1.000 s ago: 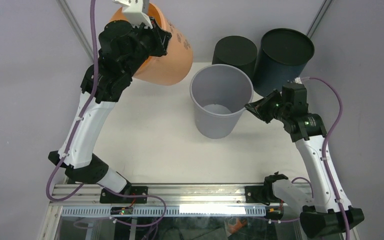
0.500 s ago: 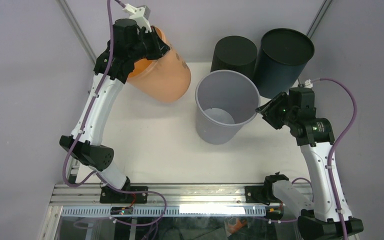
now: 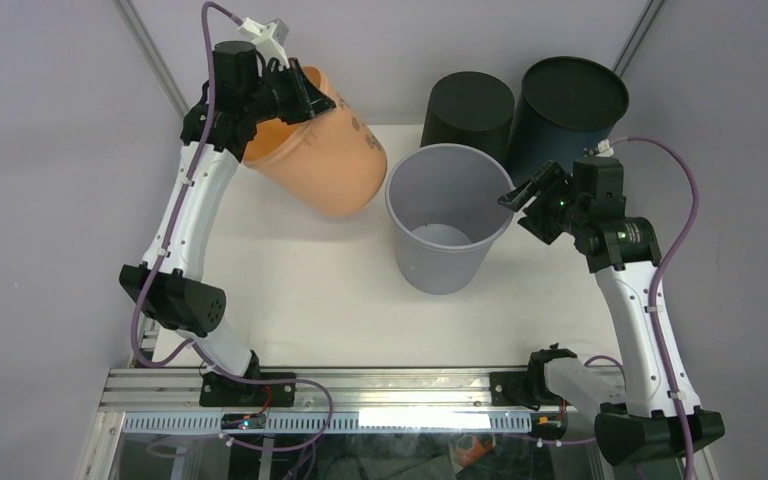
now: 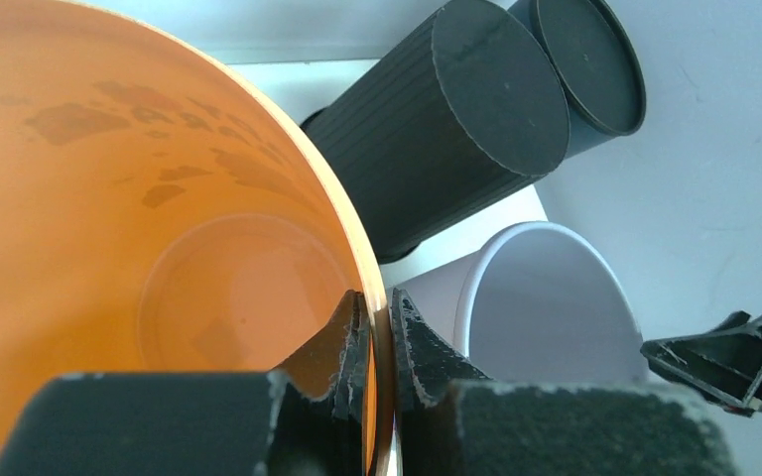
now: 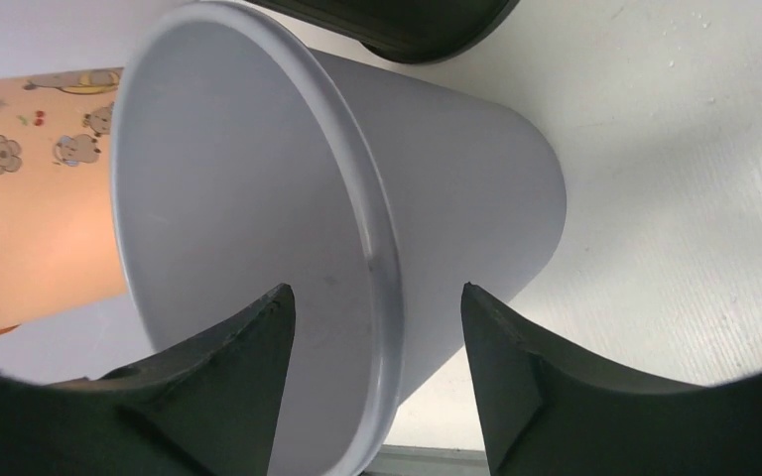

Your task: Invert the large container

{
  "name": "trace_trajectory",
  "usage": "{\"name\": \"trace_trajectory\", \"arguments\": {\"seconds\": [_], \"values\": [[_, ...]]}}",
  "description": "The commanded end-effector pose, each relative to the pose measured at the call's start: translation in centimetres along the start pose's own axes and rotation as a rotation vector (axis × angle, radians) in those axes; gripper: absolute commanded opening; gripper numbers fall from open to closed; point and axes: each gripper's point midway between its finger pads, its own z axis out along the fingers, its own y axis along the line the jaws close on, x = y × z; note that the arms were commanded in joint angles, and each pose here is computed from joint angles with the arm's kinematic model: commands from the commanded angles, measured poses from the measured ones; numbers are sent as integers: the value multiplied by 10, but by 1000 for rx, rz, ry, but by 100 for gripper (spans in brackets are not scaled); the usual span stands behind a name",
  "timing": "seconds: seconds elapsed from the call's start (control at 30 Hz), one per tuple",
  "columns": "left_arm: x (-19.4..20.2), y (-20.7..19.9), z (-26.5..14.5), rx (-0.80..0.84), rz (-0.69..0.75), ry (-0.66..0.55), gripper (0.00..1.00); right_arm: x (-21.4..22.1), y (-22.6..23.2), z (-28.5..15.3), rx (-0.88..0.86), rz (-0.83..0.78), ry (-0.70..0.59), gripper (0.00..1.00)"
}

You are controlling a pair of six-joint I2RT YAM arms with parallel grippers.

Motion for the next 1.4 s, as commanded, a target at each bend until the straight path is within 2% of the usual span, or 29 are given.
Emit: {"name": "trace_trajectory", "arguments": {"seconds": [0.0,0.2,0.3,0.4,0.67,0.8,1.07,1.37], "values": [[-13,-9,-2,205,-80,1,0,-27,29,-12,-96,-48,-94,65],[15,45,18,293,-328,77,0,-35,32,-15,-100,-54,-135,68],[26,55,23,365,-454,85,0,-37,33,-15,-102,-67,-138,68],[28,60,24,393,-510,63,0,-42,40,-20,-123,-97,-151,68],[52,99,28,384,-722,38,0,-50,100,-30,-354,-186,-175,70],[73,122,34,381,-807,44,0,-43,124,-25,-401,-222,-165,71],[99,175,36,299,-866,42,0,-25,129,-13,-406,-245,-114,72],[135,237,15,144,-887,82,0,-24,127,-8,-392,-252,-108,73]]}}
